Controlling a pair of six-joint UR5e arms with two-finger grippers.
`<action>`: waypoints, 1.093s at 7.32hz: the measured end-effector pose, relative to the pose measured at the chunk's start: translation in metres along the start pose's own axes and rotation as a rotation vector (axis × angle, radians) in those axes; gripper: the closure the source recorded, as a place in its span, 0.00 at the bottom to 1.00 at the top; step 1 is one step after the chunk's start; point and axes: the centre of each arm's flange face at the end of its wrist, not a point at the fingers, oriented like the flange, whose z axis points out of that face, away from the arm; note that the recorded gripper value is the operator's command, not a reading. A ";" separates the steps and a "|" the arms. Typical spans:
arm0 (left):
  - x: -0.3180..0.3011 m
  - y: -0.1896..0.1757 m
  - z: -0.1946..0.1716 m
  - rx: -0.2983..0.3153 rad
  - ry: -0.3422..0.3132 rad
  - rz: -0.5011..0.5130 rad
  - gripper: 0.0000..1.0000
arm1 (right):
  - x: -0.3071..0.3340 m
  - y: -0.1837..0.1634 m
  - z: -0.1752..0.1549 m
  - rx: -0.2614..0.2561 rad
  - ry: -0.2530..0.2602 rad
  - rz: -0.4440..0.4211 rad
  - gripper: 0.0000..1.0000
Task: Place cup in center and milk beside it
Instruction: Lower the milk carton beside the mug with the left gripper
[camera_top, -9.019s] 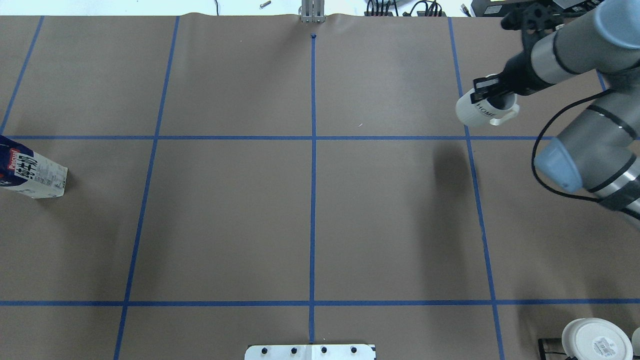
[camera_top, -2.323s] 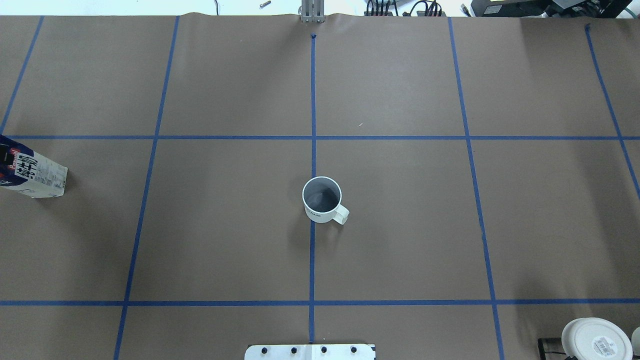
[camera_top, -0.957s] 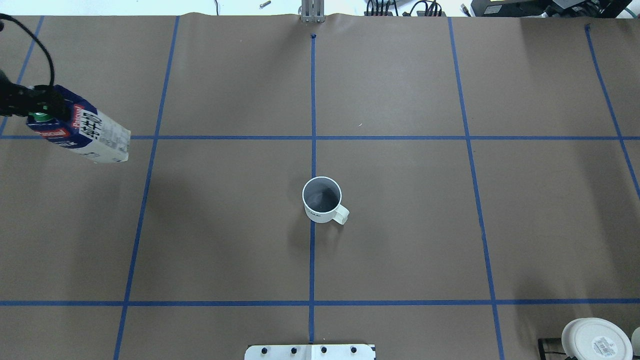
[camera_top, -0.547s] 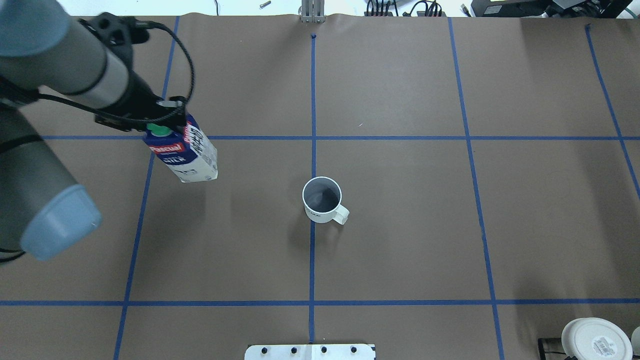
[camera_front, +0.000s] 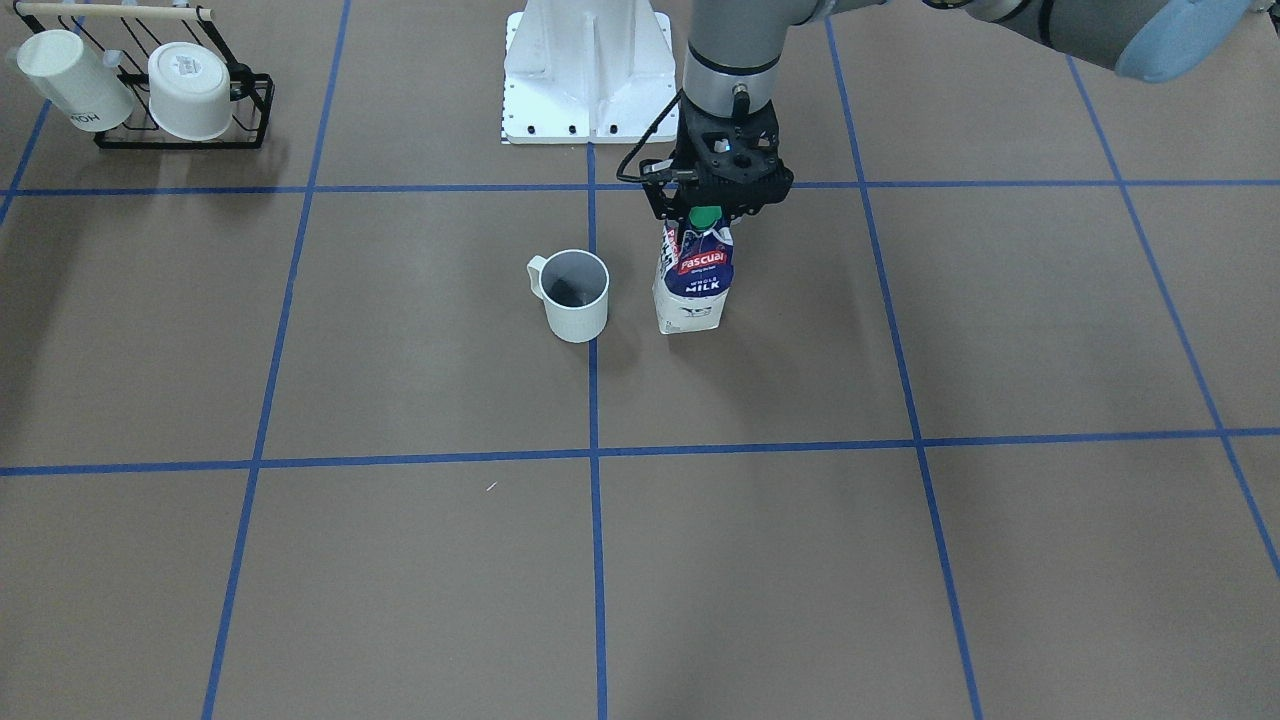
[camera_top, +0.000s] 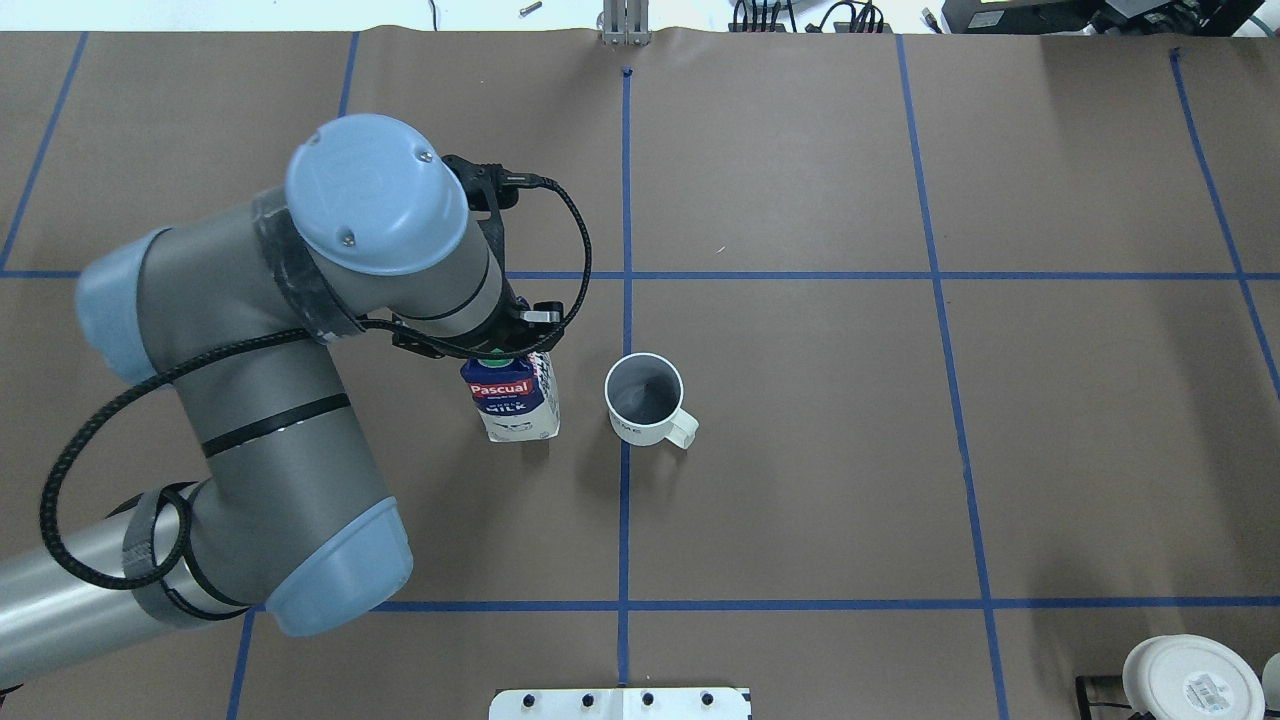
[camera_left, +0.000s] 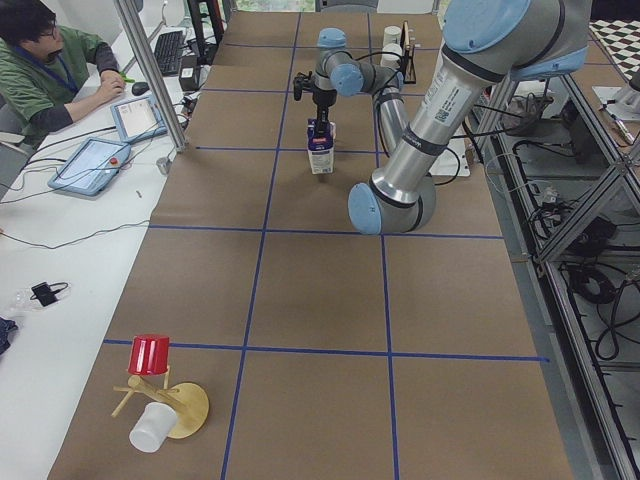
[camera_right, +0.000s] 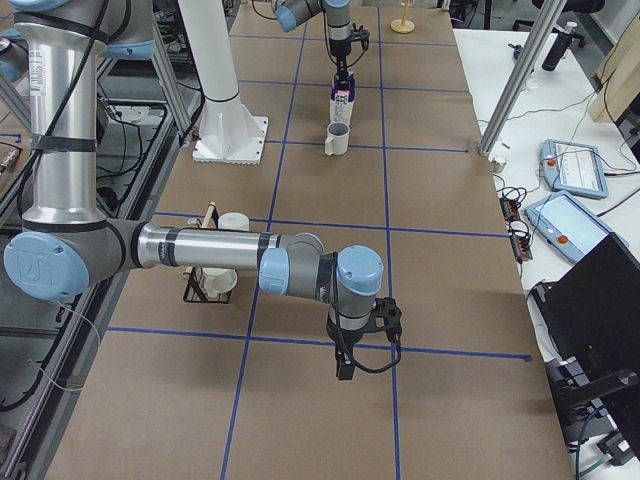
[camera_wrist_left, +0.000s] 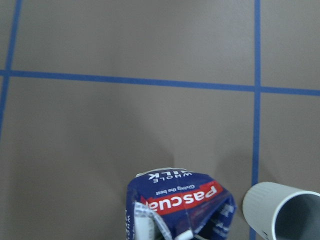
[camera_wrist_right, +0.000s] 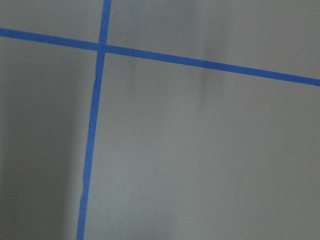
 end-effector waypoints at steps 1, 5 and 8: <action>0.007 0.002 0.007 0.003 0.010 0.005 1.00 | 0.000 0.000 0.000 0.000 0.000 0.000 0.00; 0.031 0.007 0.023 -0.002 0.042 0.029 0.73 | 0.000 -0.001 -0.001 0.002 0.000 -0.001 0.00; 0.031 0.008 0.024 0.012 0.054 0.042 0.01 | -0.001 -0.002 -0.001 0.003 0.000 -0.002 0.00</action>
